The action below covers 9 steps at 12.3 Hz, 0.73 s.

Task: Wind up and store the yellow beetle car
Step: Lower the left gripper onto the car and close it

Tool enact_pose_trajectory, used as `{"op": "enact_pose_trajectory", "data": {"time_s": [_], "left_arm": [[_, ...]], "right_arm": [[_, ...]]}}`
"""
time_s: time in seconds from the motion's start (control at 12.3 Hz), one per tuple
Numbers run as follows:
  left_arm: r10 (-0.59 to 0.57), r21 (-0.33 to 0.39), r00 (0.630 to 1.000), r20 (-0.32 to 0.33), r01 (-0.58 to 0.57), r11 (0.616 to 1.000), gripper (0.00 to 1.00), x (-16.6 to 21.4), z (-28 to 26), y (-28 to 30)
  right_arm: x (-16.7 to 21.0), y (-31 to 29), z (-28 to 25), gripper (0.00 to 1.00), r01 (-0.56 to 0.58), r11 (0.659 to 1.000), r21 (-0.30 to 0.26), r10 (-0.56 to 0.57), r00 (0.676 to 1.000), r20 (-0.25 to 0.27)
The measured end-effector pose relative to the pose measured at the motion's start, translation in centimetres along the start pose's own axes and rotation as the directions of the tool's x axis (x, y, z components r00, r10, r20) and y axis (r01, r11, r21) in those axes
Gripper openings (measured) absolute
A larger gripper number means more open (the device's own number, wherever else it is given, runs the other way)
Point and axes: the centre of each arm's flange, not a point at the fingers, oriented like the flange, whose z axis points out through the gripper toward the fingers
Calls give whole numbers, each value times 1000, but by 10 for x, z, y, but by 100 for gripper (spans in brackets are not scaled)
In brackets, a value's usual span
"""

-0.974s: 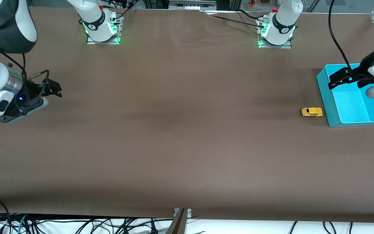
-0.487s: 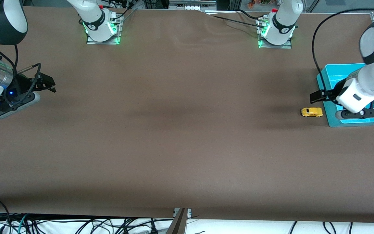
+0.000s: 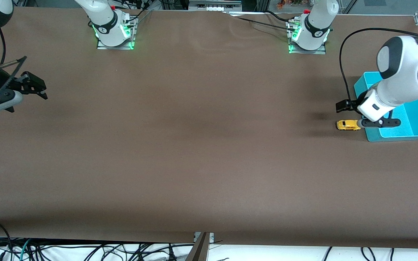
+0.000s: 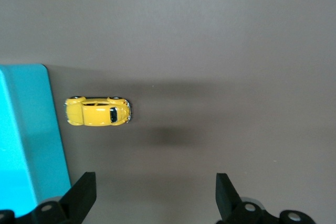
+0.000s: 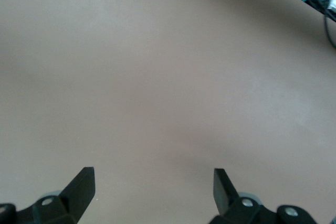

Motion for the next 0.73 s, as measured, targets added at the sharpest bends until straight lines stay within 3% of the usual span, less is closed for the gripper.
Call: {"op": "enact_pose_trajectory", "data": {"time_s": [0.24,0.49,0.73], "left_arm": [[164,-6,986,-23,-164,986,100,-17,53,-31],[323,-5,946,-13,-323,947,100,-17,83,-46],[581,54,814,17,-581,812,100,-8,110,-48]], "right_arm": [[-28,42,-4,100,-90,996,-10,90,996,7],[-37,57,-1,100,-140,990,-9,140,990,19],[-37,53,1,100,-273,962,-7,273,961,34]]}}
